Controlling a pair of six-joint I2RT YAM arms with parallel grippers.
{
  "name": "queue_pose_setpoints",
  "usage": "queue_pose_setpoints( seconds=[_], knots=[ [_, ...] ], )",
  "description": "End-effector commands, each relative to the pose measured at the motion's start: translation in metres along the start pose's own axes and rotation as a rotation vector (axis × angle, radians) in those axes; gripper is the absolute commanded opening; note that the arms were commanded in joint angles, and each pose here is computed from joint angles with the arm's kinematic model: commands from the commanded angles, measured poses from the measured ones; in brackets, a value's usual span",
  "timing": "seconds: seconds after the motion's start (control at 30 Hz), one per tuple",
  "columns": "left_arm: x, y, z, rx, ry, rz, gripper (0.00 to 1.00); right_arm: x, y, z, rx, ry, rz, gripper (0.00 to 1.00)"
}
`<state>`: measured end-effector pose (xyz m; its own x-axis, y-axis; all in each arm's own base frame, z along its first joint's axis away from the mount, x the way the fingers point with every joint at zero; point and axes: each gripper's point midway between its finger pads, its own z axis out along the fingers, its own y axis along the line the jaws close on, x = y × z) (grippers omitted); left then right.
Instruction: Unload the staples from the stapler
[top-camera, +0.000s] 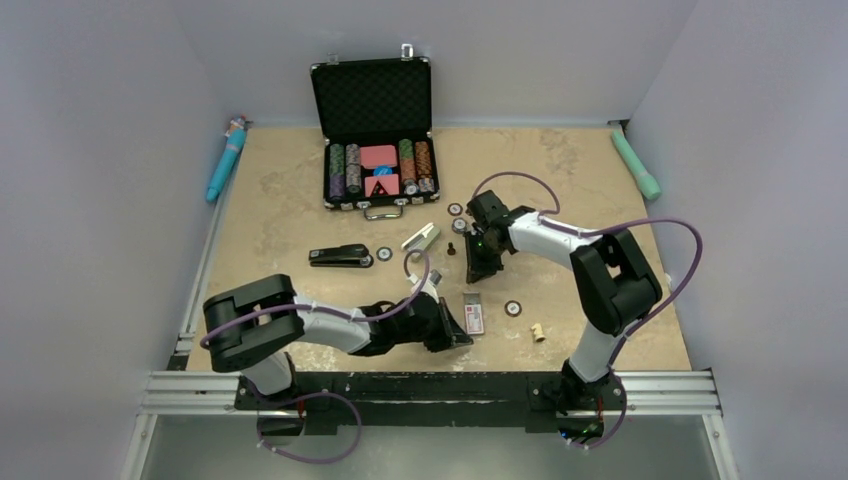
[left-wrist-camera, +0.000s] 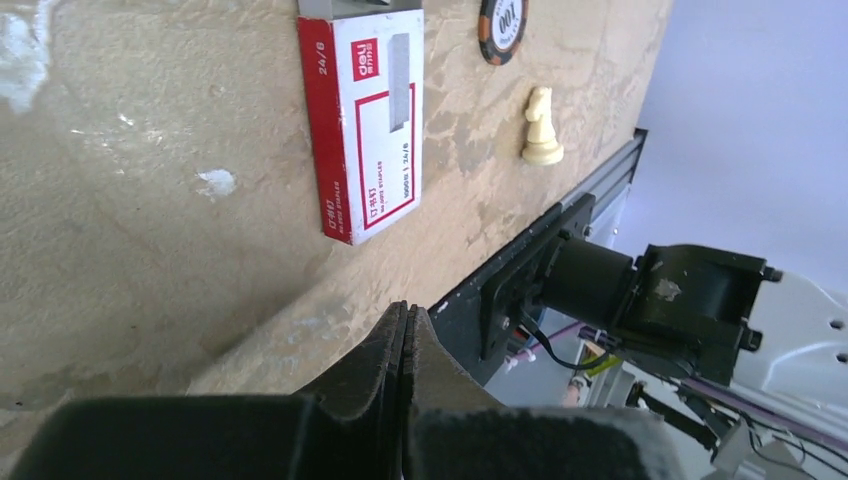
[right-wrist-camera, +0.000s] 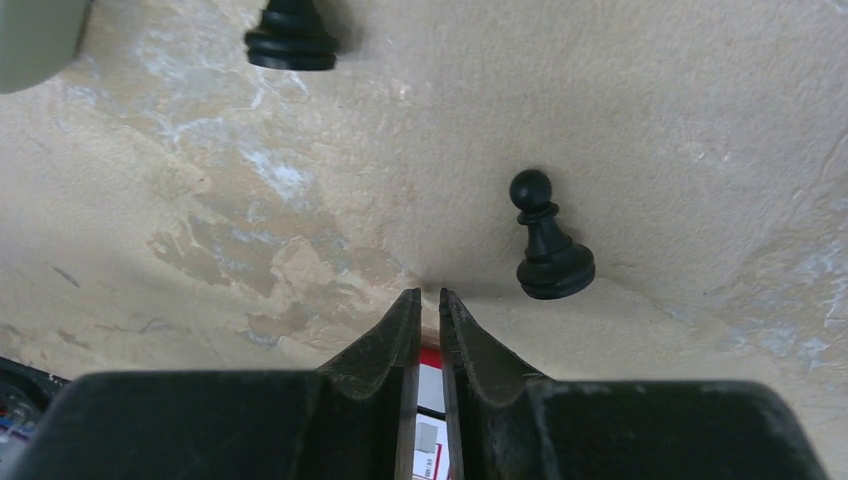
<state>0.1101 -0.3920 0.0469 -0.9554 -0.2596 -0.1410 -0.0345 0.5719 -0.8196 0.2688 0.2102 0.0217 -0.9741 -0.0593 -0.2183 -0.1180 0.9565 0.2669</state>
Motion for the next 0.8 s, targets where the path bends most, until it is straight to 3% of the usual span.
queue_pose_setpoints(
  seconds=[0.0,0.33,0.77],
  knots=[
    [-0.004,-0.017,0.011,-0.023,-0.076,-0.034,0.0,0.003,-0.005,-0.002,0.011,-0.017,0.042,0.16],
    [0.021,-0.007,0.027,-0.184,-0.126,-0.078,0.0,0.016,-0.012,-0.004,0.016,-0.013,0.029,0.17],
    [0.02,0.01,0.032,-0.297,-0.172,-0.077,0.0,0.009,-0.013,-0.006,0.027,-0.018,-0.001,0.16]
  ],
)
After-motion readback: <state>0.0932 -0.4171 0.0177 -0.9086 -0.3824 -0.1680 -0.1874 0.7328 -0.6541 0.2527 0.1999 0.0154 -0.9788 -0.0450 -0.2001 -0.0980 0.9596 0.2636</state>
